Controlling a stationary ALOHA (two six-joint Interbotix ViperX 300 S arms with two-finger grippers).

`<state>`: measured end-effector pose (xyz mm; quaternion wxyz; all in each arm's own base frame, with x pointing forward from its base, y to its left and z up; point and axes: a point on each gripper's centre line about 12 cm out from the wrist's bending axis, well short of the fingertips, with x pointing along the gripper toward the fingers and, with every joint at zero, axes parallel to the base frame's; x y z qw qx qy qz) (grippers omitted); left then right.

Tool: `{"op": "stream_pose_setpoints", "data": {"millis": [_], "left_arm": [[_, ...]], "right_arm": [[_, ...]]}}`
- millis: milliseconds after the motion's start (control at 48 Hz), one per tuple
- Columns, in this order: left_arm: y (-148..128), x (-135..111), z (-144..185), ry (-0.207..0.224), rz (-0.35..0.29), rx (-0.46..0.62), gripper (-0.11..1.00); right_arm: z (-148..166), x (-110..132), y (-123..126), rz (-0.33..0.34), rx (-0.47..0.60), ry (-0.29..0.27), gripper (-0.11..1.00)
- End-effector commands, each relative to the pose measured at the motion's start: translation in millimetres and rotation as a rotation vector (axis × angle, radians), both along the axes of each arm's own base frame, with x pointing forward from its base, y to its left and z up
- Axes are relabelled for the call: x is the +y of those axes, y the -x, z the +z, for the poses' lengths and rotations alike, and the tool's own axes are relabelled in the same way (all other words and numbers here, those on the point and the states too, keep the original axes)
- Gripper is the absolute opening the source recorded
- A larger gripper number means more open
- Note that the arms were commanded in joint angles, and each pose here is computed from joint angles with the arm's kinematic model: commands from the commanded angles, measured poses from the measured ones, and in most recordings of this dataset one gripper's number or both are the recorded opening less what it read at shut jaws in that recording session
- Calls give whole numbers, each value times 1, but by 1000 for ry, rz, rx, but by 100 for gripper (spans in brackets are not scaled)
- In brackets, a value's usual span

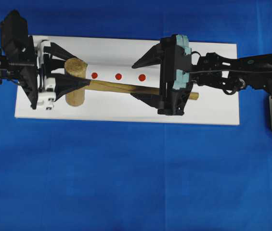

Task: Hit the mark with a hammer.

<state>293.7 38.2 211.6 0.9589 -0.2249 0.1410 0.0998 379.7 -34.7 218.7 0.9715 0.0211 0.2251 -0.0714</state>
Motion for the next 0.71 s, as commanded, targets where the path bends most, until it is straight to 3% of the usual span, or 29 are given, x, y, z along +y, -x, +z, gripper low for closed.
{"op": "stream_pose_setpoints", "data": {"millis": [0,63,83,125,417,521,688], "left_arm": [[-4,6,13,116,56,-45,47],[-2,10,10,222,106,-35,47],[-1,12,10,275,130,-35,47],[-1,13,9,335,156,-36,47],[1,12,4,707,293,-55,47],[1,8,1,782,319,-34,47],[-1,-1,3,796,294,-27,47]], "right_arm": [[17,0,-4,8,-51,22,90],[18,1,-5,17,-51,34,90],[18,1,-5,18,-51,37,90],[18,2,-5,21,-52,41,90],[17,2,-7,44,-47,78,90],[15,2,-9,56,-41,98,90],[8,2,-15,73,-21,122,90]]}}
